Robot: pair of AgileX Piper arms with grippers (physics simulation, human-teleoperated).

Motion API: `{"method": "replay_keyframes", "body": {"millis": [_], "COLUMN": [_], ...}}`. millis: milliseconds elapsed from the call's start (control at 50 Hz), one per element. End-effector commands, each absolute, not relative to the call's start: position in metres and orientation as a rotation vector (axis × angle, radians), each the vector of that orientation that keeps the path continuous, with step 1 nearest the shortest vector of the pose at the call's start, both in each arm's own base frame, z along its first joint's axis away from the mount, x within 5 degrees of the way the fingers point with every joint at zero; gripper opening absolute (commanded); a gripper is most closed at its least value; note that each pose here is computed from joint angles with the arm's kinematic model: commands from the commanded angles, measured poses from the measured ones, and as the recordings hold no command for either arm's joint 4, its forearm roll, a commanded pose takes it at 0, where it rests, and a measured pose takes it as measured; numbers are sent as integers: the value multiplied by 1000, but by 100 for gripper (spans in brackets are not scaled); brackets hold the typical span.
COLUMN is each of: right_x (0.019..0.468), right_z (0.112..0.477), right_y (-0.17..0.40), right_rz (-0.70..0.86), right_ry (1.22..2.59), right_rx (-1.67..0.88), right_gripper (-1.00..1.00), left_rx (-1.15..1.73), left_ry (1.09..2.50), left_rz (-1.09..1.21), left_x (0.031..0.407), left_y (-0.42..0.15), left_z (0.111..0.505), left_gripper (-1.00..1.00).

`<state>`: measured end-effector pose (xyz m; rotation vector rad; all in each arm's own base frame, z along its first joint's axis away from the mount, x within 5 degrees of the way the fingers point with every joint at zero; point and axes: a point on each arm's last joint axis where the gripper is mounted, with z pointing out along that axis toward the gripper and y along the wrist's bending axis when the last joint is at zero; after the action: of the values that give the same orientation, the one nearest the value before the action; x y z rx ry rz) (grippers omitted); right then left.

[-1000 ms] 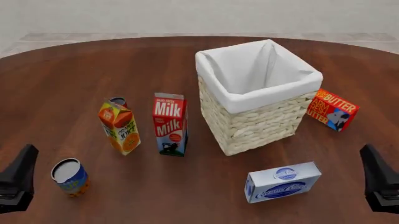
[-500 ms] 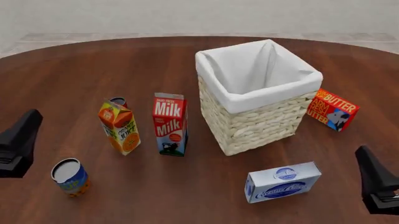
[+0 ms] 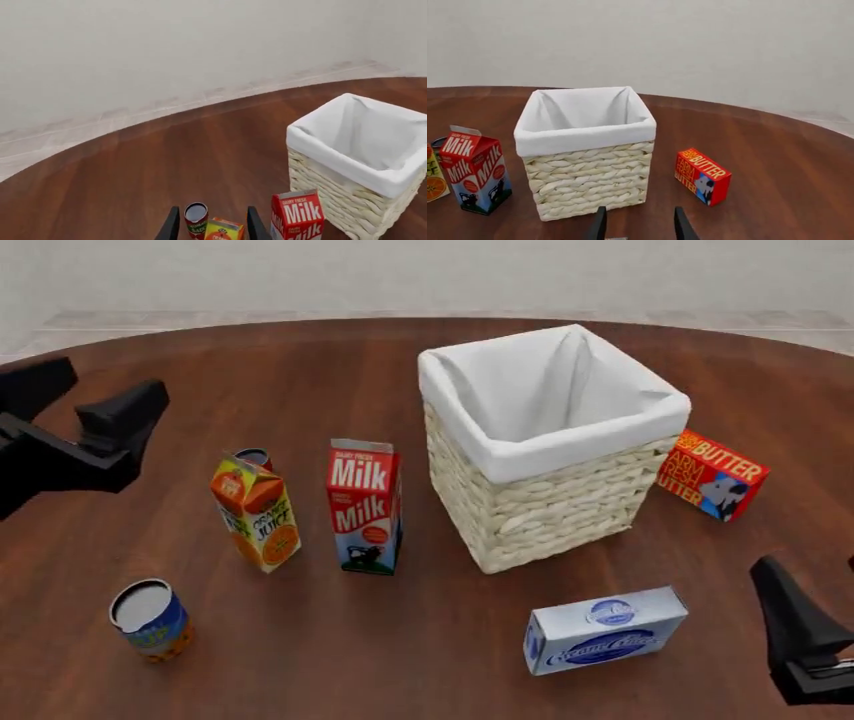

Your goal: Pick up the orange juice, and put it in the basket.

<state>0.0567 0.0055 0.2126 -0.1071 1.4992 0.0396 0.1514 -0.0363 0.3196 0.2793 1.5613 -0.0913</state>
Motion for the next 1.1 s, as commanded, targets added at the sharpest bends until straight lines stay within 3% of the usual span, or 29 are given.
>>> {"method": "replay_keyframes", "body": {"millis": [20,520,860,1100], "right_x": [56,57,60,58], "right_z": [212,211,212,211], "right_y": [6,8,9,9], "right_rz": [41,46,51,64], "right_ry": [1499,1504,1510,1511], "right_rx": [-124,-164,-179,-186], "right_gripper": [100,100,100,100], "left_rx": [312,354,390,441], "left_ry": [1642,1861,1880,1858], "left_rz": [-38,-1,-25,-43], "left_x": [186,245,244,230], "left_y": [-40,-47,-55,-62], "left_z": [319,311,315,358], "left_gripper": [100,100,100,100]}}
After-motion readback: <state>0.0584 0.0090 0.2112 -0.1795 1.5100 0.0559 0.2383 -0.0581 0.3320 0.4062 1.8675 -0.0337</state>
